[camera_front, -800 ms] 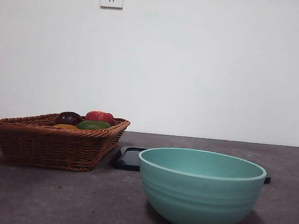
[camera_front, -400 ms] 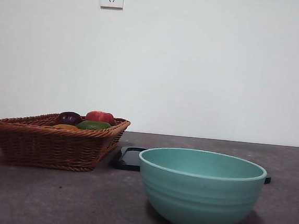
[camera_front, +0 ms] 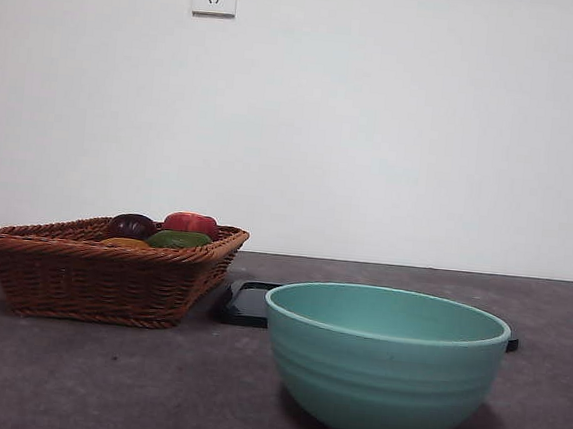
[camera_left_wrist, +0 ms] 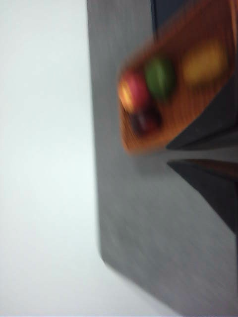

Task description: Pick up the wifruite, put it on the bowl, pick up the plate, put it on desk

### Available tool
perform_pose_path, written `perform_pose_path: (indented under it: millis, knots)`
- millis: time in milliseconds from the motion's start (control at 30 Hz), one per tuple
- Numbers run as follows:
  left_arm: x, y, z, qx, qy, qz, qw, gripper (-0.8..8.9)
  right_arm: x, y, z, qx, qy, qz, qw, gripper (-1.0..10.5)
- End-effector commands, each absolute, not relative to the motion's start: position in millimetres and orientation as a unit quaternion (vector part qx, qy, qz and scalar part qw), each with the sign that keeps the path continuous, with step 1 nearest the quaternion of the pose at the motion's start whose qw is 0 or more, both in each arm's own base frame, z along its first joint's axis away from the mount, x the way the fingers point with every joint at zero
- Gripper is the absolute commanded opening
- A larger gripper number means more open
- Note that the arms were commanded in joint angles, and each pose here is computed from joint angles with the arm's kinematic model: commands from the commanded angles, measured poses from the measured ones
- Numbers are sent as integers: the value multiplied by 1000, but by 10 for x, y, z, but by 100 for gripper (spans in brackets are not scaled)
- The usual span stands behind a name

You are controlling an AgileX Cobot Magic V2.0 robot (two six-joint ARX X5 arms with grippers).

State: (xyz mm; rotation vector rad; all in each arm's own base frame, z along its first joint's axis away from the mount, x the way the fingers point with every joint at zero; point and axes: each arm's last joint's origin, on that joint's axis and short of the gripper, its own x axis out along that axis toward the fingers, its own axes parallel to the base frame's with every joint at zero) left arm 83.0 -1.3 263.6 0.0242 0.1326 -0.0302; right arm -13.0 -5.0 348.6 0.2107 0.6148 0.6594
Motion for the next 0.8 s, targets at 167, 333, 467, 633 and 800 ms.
perform_pose_path:
  millis: [167,333,467,633,800]
  knots:
    - [1004,9,1986,-42,64,25,997,27,-145,-63,3530,100,284,325,896,22]
    - [1001,10,1659,-46,70,26,996,27,-145,-64,3530,100,284,325,896,22]
    - [981,9,1564,-45,64,25,997,27,-145,-64,3530,100,284,325,896,22]
    - [963,9,1532,-30,68,24,997,27,-145,-64,3530,100,284,325,896,22]
    - [956,9,1488,-24,91,23,995,27,-145,-64,3530,100,284,325,896,22]
